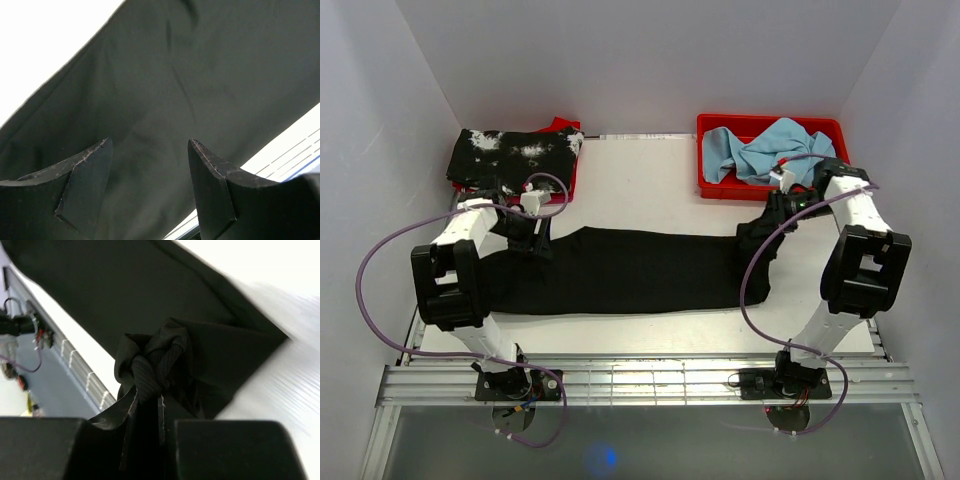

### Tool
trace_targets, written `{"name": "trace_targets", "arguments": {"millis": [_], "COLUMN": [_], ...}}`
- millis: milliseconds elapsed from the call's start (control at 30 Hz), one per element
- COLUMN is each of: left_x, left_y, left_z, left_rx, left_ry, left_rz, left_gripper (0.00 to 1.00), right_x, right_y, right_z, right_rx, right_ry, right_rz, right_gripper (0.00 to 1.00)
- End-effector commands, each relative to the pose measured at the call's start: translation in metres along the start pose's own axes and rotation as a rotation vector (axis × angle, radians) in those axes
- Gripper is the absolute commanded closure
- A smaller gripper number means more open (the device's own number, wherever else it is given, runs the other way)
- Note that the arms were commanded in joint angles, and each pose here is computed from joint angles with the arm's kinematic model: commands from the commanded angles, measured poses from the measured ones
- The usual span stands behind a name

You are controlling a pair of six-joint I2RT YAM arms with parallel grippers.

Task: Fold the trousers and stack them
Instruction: Fold the trousers

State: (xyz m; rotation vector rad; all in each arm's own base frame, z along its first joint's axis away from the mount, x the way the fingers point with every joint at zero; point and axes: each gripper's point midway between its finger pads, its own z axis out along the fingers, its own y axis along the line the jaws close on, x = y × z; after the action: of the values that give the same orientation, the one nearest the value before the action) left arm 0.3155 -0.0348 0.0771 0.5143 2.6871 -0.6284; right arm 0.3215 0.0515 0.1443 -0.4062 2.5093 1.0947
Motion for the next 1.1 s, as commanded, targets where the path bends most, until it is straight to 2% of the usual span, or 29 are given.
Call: {"name": "trace_targets", "arguments": {"millis": [0,267,333,600,1067], "left_x": [-0.005,0.009,0.011,0.018,0.029], "left_y": [-0.005,-0.022,-0.023,-0.032,-0.03], "left_z": [-0.007,0.009,0.013,0.02,0.023], "left_rx": [-0.008,0.091,0.104,0.138,0.117], "left_ry": [-0.062,-0.033,-0.037,-0.044,-0.04], "left_rz": [0.022,-0.122,-0.139,-0.22,-0.195], "left_gripper": [0.28,0.29,0.3,0.3,0.3], "right_x": [-0.012,-0.02,-0.027,-0.022,-0.006], "right_y": [0.037,0.09,0.093,0.117,0.152], "right_z": [0.025,0.09,0.102,0.155,0.209], "right_rx": [-0.087,-0.2,-0.189,-0.123,-0.115], "right_ry": [-0.018,0.036,0.015,0.019,0.1], "right_rz": [-0.007,0.014,-0.007,0.133,0.111], "right_gripper": [0.92,0.92,0.92,0.92,0.92]}}
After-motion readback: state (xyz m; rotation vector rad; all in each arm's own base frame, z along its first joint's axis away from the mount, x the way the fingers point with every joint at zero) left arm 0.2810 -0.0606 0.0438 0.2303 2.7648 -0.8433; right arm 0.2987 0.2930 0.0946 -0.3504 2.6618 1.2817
